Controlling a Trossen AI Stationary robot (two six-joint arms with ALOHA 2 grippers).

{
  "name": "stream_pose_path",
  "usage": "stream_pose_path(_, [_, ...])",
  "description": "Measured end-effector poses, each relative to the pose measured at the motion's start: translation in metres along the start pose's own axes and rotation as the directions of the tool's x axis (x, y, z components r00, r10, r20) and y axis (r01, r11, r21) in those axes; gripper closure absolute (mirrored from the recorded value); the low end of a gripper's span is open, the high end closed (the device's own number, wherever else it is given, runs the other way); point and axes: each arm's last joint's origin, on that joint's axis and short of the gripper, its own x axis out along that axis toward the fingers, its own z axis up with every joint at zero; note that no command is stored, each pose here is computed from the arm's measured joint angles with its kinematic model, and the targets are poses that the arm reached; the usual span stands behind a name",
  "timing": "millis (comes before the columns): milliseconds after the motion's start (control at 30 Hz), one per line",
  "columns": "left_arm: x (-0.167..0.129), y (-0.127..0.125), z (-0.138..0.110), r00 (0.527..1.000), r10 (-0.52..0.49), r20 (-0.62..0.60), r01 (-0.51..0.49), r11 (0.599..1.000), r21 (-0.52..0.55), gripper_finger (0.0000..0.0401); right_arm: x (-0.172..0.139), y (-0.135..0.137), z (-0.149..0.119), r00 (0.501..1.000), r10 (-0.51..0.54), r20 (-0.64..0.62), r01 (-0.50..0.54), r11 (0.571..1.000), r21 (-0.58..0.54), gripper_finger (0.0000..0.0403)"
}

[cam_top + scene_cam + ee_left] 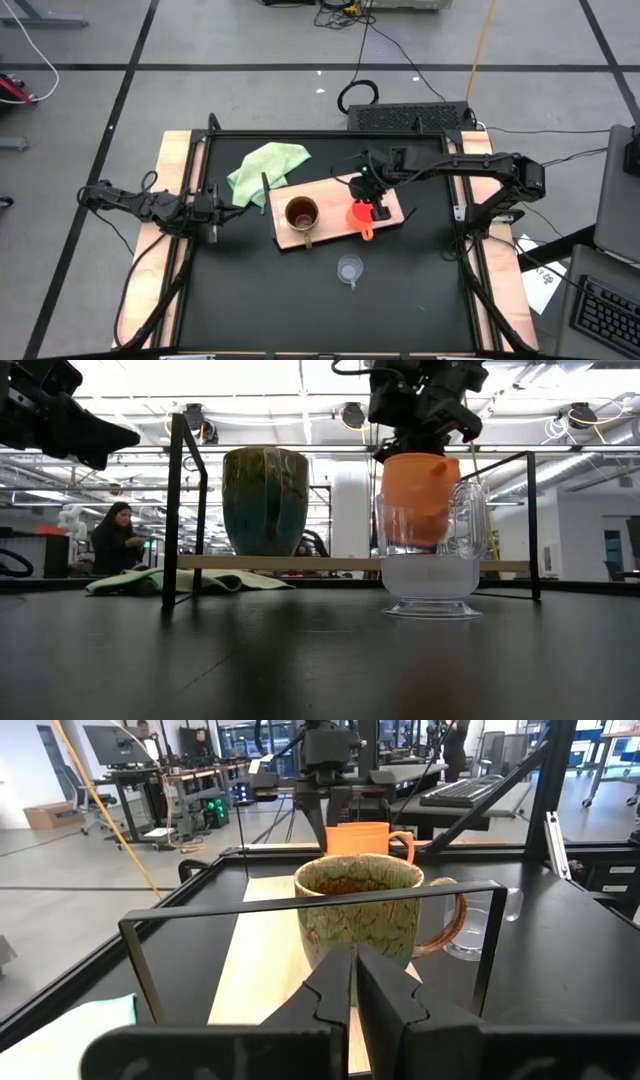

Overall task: Stack small to large cups/mugs on shelf
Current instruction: Put the orange mug on the shelf

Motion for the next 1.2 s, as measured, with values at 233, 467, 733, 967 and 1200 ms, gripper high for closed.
stream_pose_path(233, [0.0, 0.0, -0.001, 1.0, 0.0, -0.007, 0.0, 1.0, -0.012, 0.038, 0.001, 0.0, 0.0, 1.0, -0.004, 0.0, 0.004, 1.0, 0.006, 0.0402])
stream_pose_path(467, [0.0, 0.0, -0.001, 1.0, 0.0, -0.009, 0.0, 1.0, -0.015, 0.038, 0.014, -0.005, 0.001, 0.998, -0.056, -0.023, 0.056, 0.998, 0.02, 0.0402])
stream_pose_path(733, [0.0, 0.0, -0.002, 1.0, 0.0, -0.018, 0.0, 1.0, -0.012, 0.038, 0.018, -0.007, 0.002, 0.998, -0.058, -0.02, 0.058, 0.998, 0.008, 0.0403])
stream_pose_path(967, [0.0, 0.0, -0.003, 1.0, -0.001, -0.027, 0.001, 1.0, -0.007, 0.038, 0.024, -0.009, 0.003, 0.998, -0.052, -0.023, 0.053, 0.998, 0.021, 0.0403])
stream_pose_path(1200, [0.0, 0.0, -0.004, 0.999, 0.0, -0.035, 0.0, 1.0, -0.004, 0.038, 0.03, -0.01, 0.003, 0.998, -0.051, -0.024, 0.051, 0.999, 0.015, 0.0364])
